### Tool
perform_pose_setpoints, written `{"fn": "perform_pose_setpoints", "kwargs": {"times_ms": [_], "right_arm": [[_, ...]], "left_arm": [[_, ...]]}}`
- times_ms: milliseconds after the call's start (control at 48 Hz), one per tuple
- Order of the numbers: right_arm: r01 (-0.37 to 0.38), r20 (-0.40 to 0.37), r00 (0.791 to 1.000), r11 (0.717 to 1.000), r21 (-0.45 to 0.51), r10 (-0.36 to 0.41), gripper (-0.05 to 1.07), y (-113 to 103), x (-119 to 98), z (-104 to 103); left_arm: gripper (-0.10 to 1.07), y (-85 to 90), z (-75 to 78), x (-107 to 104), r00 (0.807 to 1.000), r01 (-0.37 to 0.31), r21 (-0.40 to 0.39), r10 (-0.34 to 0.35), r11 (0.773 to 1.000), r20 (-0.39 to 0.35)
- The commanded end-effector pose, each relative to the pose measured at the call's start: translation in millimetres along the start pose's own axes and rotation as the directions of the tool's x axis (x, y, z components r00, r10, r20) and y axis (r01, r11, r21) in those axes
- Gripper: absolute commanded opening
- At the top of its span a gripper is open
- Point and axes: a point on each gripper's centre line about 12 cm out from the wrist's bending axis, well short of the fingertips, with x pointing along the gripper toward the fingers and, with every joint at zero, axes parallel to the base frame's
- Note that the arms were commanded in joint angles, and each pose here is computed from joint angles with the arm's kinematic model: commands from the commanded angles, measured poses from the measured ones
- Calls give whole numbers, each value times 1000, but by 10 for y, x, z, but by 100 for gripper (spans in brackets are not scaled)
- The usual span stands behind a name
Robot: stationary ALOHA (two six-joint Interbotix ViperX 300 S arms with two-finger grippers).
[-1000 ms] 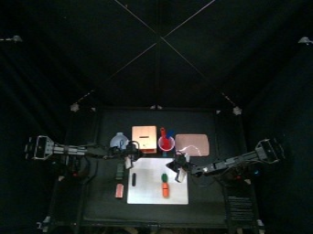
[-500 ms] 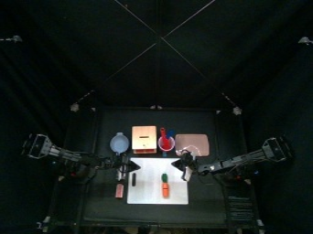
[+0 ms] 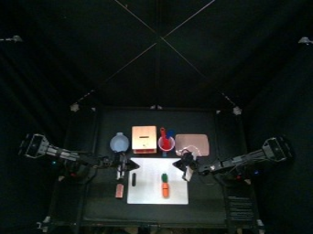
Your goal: Grab knife handle
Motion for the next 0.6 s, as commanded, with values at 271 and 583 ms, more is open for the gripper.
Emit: {"fn": "perform_pose_setpoints", "kwargs": {"times_ms": [271,583], "right_arm": [[-14,4,1000,996,84,13,23,40,-40,111],[20,-14,1000,991,135,-19,25,-21,27,139]], "left_arm": [[52,32,120,25,999,-3,36,2,999,37],[52,75,161,35,999,-16,43,14,999,51]]}}
